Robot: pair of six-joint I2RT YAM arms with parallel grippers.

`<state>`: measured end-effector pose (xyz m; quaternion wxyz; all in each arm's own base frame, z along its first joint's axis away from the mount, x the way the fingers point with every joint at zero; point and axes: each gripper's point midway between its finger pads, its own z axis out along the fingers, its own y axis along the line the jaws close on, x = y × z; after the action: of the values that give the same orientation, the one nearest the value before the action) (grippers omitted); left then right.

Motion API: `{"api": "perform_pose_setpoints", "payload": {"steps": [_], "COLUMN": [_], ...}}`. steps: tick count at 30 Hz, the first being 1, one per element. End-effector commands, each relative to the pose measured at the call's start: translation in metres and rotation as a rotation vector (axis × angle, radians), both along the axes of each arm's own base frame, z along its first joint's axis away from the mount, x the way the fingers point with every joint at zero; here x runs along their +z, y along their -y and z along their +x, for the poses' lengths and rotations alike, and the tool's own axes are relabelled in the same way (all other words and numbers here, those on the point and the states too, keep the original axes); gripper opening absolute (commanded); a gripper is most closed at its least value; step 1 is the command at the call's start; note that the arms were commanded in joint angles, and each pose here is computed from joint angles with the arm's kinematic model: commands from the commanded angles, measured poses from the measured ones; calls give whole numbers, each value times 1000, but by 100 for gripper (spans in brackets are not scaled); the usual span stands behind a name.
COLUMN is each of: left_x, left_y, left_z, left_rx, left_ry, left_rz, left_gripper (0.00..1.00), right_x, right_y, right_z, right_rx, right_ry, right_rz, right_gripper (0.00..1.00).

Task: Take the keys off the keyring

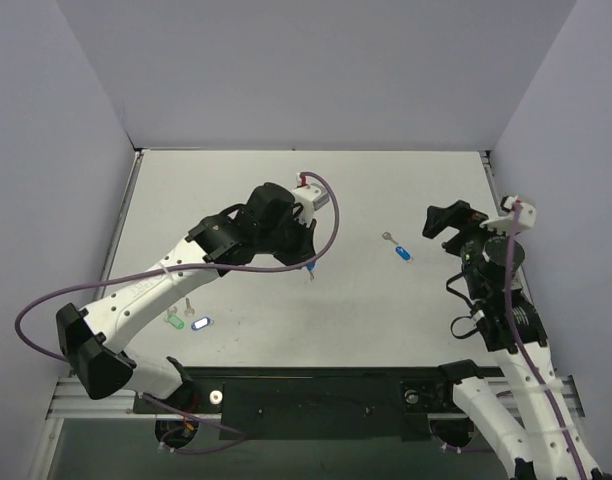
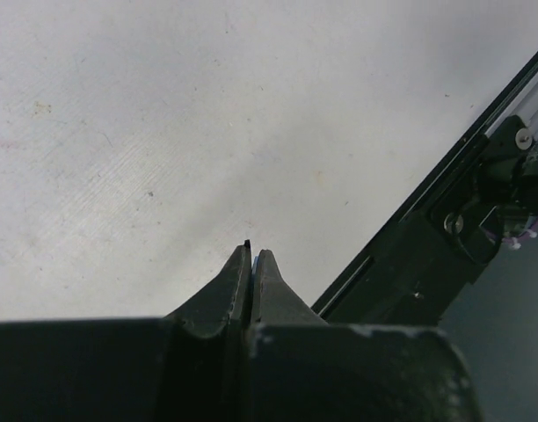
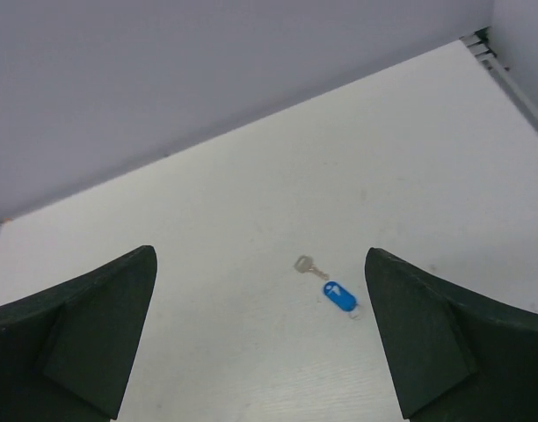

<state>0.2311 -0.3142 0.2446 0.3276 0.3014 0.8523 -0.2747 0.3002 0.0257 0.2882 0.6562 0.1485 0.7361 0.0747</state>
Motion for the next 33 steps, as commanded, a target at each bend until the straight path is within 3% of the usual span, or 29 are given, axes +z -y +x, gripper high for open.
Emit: {"api": "perform_pose_setpoints", "payload": {"steps": [1,6,10,12,13,17,18,27,33], "left_x": [28,62,87,96,100,115,119,148,158], "left_y": [-16,-45,-56,-62,-62,-69,-72,-91,-100], "left_z": [-16,-27,-42,-46,-46,-52,-54,-67,-74], "left_rx": [185,401,487,530,551,609,626,713,746], "left_ry": [-111,-151,-213,-242,-263,-310,-327,-404,-460], "left_rz": [-76,-230,-385,-442,-472,-566,-588,-716,-823], "left_gripper": [0,0,0,0,0,0,0,0,0], "right_x": [2,33,52,61,59,69,81,101,115], "right_y": [-21,-67,-83,-94,-106,-142,-141,-264,-287], "right_z": [-36,-63,-80,-89,-92,-103,-102,-163,-178], "right_rx": [33,260,343,392,437,551,534,969,1058], "right_ry": [-42,-58,-62,-77,-112,-186,-160,-78,54], "right_rz": [357,519,527,524,508,439,430,98,162], "right_gripper": [100,98,86,85,92,93,93,94,95]}}
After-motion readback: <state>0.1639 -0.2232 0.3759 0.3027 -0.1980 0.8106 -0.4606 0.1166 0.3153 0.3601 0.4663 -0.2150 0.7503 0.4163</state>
